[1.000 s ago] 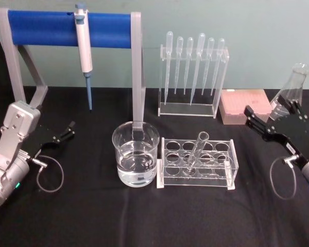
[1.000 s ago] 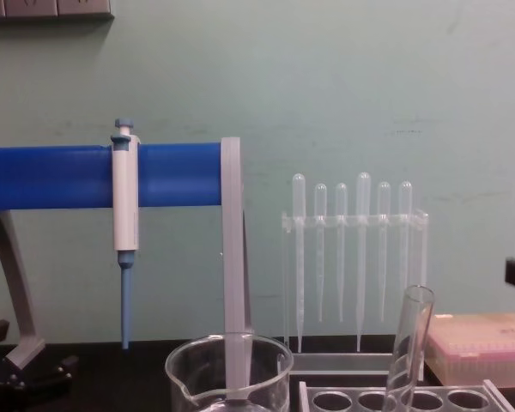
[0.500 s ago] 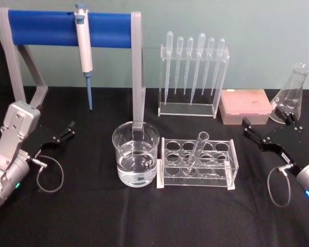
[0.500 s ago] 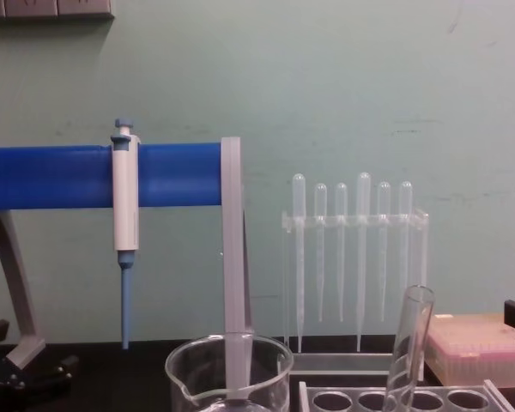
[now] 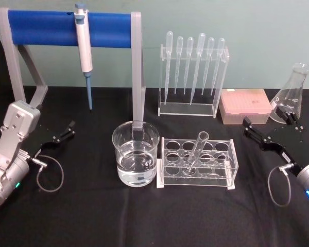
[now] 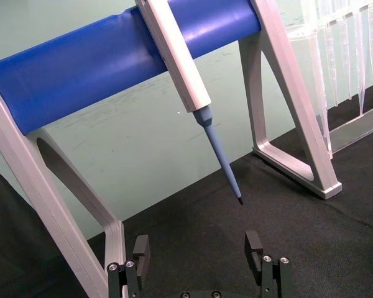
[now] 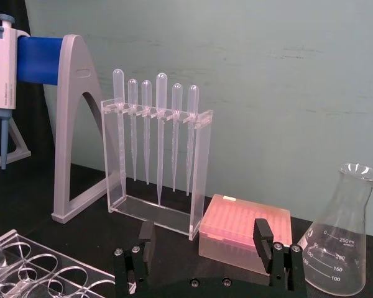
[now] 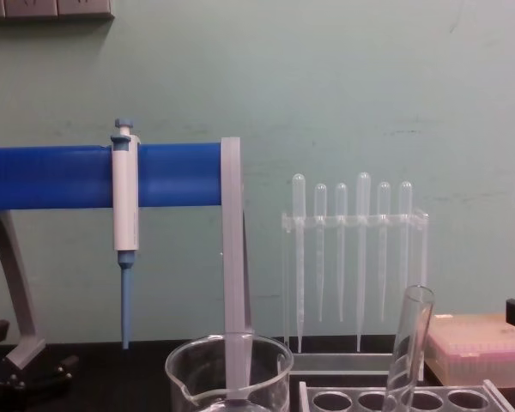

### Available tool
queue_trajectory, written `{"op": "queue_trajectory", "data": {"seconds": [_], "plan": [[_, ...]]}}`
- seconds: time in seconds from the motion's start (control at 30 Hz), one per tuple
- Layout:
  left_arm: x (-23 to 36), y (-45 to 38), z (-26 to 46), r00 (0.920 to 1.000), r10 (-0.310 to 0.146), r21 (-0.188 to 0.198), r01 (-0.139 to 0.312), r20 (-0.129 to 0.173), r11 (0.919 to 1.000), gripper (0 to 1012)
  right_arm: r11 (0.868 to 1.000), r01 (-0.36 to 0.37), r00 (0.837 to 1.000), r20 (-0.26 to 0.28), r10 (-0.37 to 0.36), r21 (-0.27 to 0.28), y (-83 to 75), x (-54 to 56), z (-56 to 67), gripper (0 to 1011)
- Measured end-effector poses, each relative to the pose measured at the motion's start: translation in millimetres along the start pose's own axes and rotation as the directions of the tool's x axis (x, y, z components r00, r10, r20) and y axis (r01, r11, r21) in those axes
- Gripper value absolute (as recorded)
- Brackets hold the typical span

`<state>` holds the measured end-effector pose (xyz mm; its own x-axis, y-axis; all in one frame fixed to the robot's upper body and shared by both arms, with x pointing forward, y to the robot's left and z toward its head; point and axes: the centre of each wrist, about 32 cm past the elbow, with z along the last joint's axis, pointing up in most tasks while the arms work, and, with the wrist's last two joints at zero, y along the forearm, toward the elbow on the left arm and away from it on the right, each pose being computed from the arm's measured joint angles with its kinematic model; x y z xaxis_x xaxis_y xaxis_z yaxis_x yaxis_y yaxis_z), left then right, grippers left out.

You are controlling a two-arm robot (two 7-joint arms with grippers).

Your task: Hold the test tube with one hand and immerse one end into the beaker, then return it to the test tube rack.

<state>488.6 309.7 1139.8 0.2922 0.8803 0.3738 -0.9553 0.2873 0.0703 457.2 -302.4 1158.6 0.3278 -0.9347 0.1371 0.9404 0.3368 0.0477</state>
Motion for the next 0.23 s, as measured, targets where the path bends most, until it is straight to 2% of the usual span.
{"op": "queue_trajectory", "data": {"seconds": [0.23], "plan": [[0.0, 0.0, 0.0, 1.0000, 0.000, 0.000, 0.000, 0.000, 1.0000, 1000, 1.000, 0.003, 1.000, 0.000, -0.003, 0.000, -0.2, 0.0, 0.0, 1002]]}}
